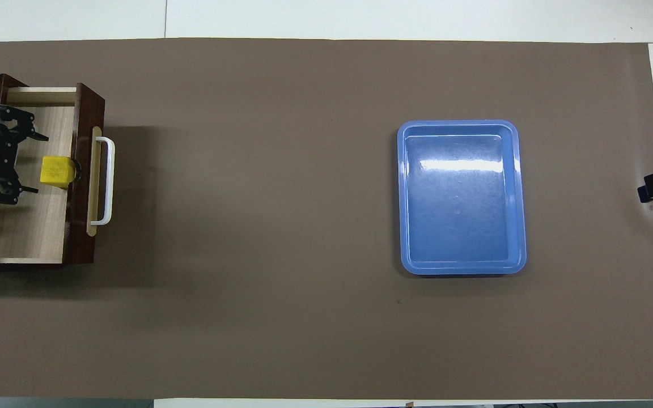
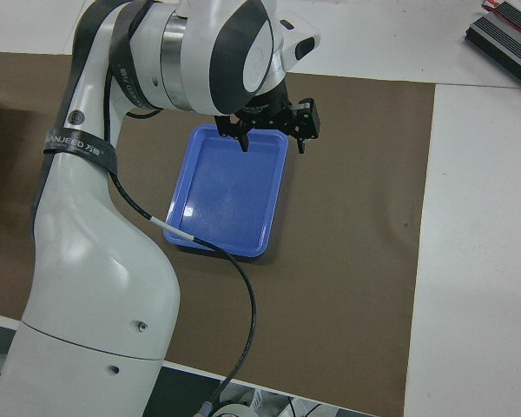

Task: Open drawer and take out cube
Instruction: 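Grasp the yellow cube in the drawer with the left gripper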

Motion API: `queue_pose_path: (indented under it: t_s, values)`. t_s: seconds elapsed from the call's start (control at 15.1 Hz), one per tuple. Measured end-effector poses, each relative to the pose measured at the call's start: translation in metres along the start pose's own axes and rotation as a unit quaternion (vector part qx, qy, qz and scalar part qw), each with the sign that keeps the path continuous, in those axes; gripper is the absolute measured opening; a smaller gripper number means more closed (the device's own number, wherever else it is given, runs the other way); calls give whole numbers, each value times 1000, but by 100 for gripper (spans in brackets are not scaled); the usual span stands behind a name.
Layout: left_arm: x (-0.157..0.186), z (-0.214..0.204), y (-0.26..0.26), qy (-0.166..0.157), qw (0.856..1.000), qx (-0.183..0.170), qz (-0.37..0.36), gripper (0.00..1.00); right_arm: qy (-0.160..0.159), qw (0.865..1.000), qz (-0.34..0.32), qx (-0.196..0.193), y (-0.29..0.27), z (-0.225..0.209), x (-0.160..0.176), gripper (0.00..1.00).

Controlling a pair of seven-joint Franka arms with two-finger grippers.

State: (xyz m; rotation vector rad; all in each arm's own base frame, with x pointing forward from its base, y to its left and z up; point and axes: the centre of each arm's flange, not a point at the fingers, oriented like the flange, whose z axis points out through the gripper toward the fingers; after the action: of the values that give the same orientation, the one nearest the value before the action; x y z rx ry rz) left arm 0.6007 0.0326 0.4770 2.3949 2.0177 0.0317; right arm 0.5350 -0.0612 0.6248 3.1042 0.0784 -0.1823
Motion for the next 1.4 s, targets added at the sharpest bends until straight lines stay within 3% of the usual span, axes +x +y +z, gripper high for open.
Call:
queue_pose_path:
  t_s: [0.93, 1.4]
  values:
    - [-2, 23, -12, 1, 1000, 3, -11, 100, -11, 1000, -2, 2, -2, 2, -2, 100]
    - [8, 29, -16, 1, 1000, 5, -20, 93, -11, 1000, -2, 2, -2, 2, -2, 100]
